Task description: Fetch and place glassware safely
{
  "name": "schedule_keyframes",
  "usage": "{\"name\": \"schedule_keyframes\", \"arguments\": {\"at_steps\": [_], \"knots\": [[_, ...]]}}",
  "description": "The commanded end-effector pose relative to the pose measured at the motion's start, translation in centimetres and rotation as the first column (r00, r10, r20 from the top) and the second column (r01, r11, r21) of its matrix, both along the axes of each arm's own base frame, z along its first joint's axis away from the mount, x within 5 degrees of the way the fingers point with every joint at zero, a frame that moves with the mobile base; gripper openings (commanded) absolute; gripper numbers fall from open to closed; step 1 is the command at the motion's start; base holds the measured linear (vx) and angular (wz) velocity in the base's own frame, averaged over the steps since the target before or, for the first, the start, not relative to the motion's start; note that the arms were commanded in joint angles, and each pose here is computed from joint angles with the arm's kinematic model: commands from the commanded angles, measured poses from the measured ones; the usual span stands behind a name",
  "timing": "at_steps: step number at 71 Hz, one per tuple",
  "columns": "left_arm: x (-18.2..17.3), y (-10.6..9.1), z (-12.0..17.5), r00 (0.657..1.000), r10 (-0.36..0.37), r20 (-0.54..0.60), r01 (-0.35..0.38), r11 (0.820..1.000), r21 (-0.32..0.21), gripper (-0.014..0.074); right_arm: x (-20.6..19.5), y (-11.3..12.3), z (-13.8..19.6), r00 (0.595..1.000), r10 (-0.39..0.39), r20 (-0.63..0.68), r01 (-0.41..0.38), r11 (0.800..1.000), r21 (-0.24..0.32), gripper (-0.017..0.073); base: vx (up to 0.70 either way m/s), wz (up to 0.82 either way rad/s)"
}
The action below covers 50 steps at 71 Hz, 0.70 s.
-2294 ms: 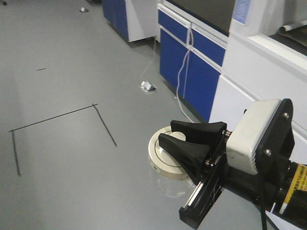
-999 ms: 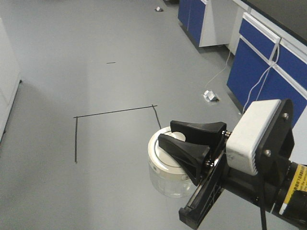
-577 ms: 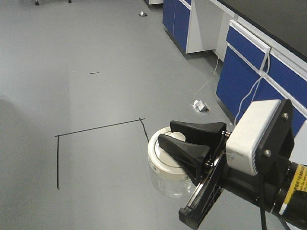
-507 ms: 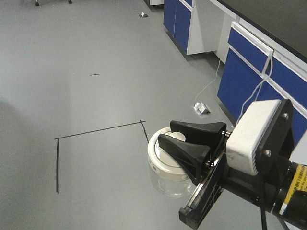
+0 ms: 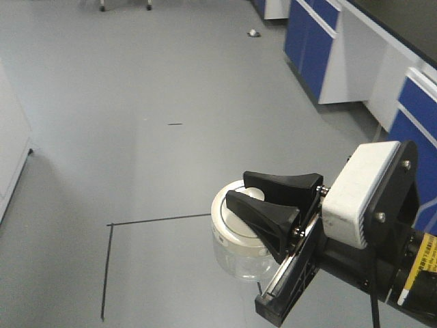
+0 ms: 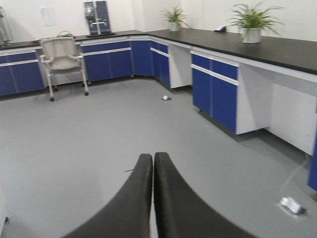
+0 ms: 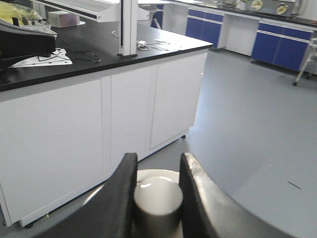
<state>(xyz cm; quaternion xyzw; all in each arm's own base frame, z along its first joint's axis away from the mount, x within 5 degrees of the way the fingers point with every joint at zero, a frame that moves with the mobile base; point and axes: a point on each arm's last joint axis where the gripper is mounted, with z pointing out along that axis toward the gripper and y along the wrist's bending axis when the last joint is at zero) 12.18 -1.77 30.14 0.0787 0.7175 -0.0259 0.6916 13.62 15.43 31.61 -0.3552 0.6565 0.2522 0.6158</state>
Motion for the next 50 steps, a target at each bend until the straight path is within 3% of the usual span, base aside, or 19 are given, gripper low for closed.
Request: {"name": "schedule_keyframes", "arguments": {"at_steps": [1,50], "knots": [[-0.05,-0.17,1.51,0.996,-0.016,0.092,0.018,0.999,-0.029,-0.0007,-0.44,0.04,2.33,0.995,0.03,0.09,-0.04,0.993,0.111,-0.0001,0.44,0.37],[-0.05,-0.17,1.51,0.996,-0.016,0.092,0.018,0.999,-0.029,-0.0007,-0.44,0.04,2.33,0.995,0.03,0.09,-0.04,0.993,0.111,-0.0001,0.47,0.09]]}}
